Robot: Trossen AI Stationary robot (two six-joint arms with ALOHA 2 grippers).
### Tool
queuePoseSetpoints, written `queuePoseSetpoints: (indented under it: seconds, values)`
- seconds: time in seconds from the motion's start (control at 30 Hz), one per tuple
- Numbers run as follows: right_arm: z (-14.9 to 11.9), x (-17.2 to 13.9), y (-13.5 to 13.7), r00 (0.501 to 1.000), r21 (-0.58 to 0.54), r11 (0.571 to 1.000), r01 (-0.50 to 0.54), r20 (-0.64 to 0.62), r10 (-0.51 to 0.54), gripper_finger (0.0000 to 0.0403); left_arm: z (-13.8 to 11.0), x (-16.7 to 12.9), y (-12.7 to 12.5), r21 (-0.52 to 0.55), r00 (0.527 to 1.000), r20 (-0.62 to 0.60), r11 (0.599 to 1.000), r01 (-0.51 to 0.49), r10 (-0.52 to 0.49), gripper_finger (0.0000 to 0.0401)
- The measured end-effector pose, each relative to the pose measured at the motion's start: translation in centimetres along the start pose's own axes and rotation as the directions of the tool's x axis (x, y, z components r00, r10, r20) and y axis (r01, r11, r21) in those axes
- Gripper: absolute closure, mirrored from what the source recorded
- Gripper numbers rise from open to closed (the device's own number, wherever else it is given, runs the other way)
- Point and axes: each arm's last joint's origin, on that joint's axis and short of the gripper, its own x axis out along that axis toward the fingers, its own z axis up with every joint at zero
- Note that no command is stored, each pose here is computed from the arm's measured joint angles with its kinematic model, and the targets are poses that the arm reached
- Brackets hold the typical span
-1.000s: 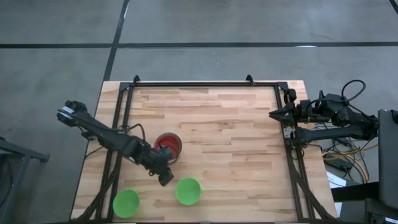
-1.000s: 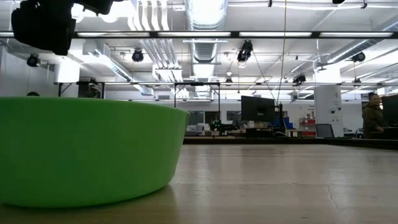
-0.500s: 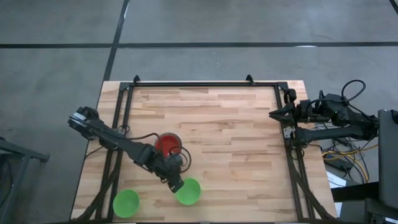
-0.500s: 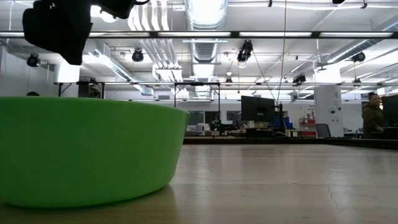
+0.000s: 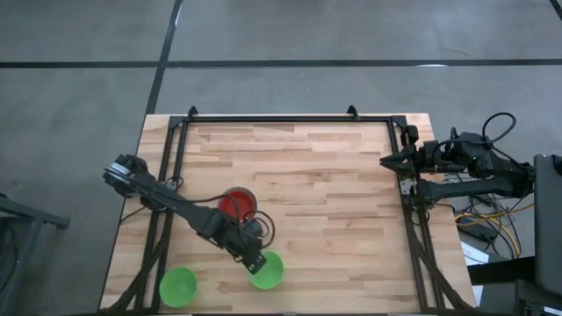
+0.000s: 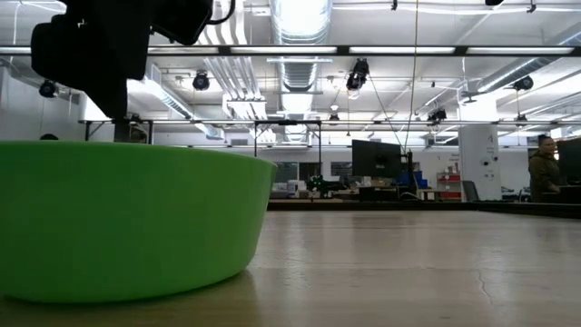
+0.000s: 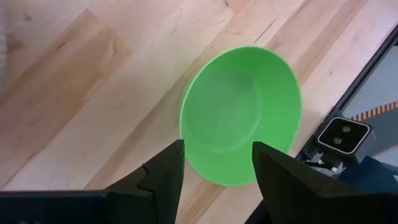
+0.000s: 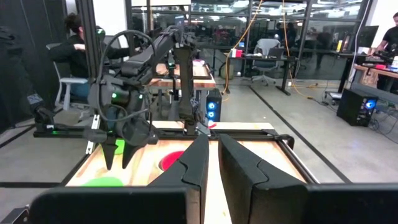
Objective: Nest bowls inside each other
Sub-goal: Stack the right green bowl on top of the green bowl
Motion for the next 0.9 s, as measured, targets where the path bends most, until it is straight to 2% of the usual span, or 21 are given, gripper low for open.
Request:
queuePoseSetpoints:
  seconds: [0.53,0.9]
  values:
    - [0.0,0.0,0.0,1.0,0.0,1.0,0.0,0.0,0.0,0.0369,0.0,2.3,0.2,-0.014,0.998,-0.039,0.999,-0.05,0.05,0.0208]
    - [0.0,0.0,0.0,1.0,0.0,1.0,0.0,0.0,0.0,0.0369,0.0,3.0,0.1,-0.021,0.997,-0.062,0.999,-0.042,0.041,0.0208]
